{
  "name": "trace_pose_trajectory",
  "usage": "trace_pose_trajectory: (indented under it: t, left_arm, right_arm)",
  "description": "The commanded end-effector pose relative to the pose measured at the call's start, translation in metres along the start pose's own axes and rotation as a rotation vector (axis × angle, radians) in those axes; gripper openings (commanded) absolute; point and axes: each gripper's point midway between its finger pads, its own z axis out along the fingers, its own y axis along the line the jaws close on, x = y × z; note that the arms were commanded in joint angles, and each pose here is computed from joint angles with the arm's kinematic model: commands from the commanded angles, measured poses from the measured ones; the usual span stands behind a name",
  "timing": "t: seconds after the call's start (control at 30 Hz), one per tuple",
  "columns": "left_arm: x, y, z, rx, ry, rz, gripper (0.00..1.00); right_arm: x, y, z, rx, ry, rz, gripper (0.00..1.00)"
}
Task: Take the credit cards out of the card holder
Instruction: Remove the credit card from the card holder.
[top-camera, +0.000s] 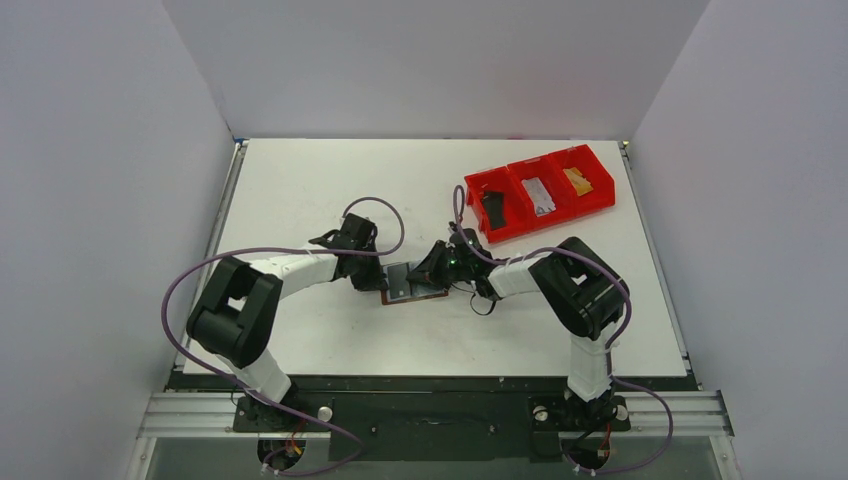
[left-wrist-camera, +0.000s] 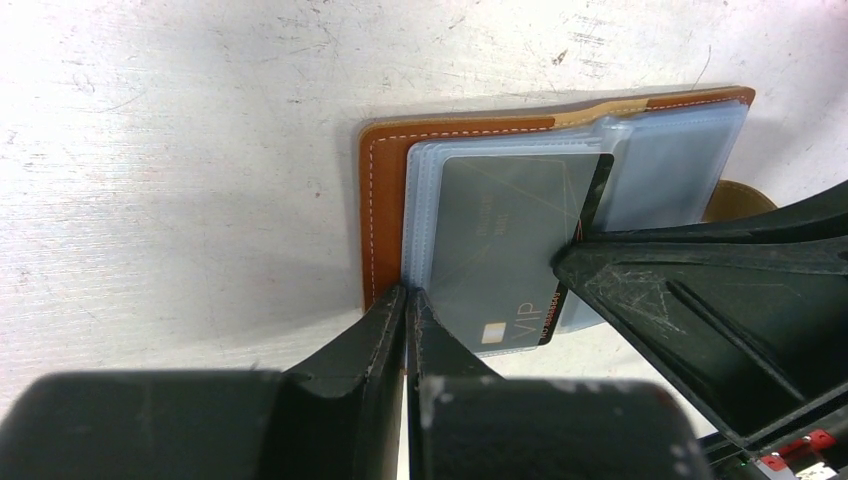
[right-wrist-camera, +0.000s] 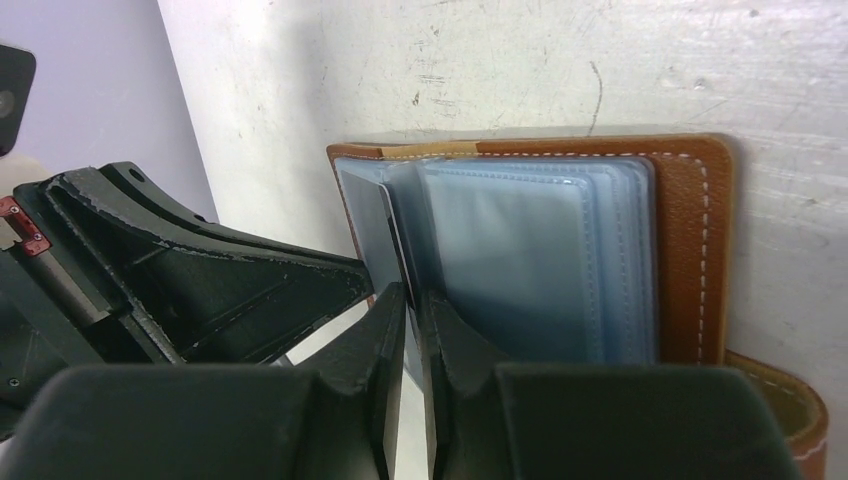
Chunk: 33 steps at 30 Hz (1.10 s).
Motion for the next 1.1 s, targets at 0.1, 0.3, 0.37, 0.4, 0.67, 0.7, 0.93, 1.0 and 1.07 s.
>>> trace_pose_trajectory:
  t: [0.1, 0.3, 0.37, 0.4, 0.67, 0.7, 0.93, 1.0, 1.07]
  left_arm:
    - [0.014, 0.015, 0.020, -0.067, 0.038, 0.005, 0.00]
    - [0.016, 0.021, 0.020, -0.092, 0.039, -0.019, 0.00]
    - [0.018, 0.024, 0.020, -0.099, 0.043, -0.027, 0.00]
    - [0.019, 0.026, 0.020, -0.104, 0.044, -0.033, 0.00]
    - [0.024, 0.037, 0.020, -0.129, 0.047, -0.055, 0.00]
    - [0.024, 0.038, 0.020, -0.131, 0.047, -0.060, 0.00]
    - [0.028, 0.043, 0.022, -0.139, 0.050, -0.082, 0.00]
    - [0.029, 0.045, 0.022, -0.142, 0.049, -0.089, 0.00]
    - [0.029, 0.046, 0.022, -0.143, 0.047, -0.092, 0.00]
  right_arm:
    - [0.005, 0.043, -0.005, -0.160, 0.022, -0.038, 0.01]
    - [0.001, 0.034, -0.008, -0.144, 0.010, -0.030, 0.00]
    - [-0.003, 0.030, -0.010, -0.137, 0.000, -0.030, 0.00]
    - [-0.007, 0.027, -0.012, -0.131, -0.009, -0.027, 0.00]
    - [-0.020, 0.000, -0.019, -0.038, -0.035, -0.068, 0.00]
    - [-0.020, -0.002, -0.020, -0.031, -0.037, -0.069, 0.00]
    - [-0.024, -0.019, -0.024, 0.010, -0.046, -0.085, 0.00]
    - [-0.024, -0.021, -0.026, 0.014, -0.047, -0.089, 0.00]
    - [-0.024, -0.024, -0.027, 0.019, -0.046, -0.093, 0.00]
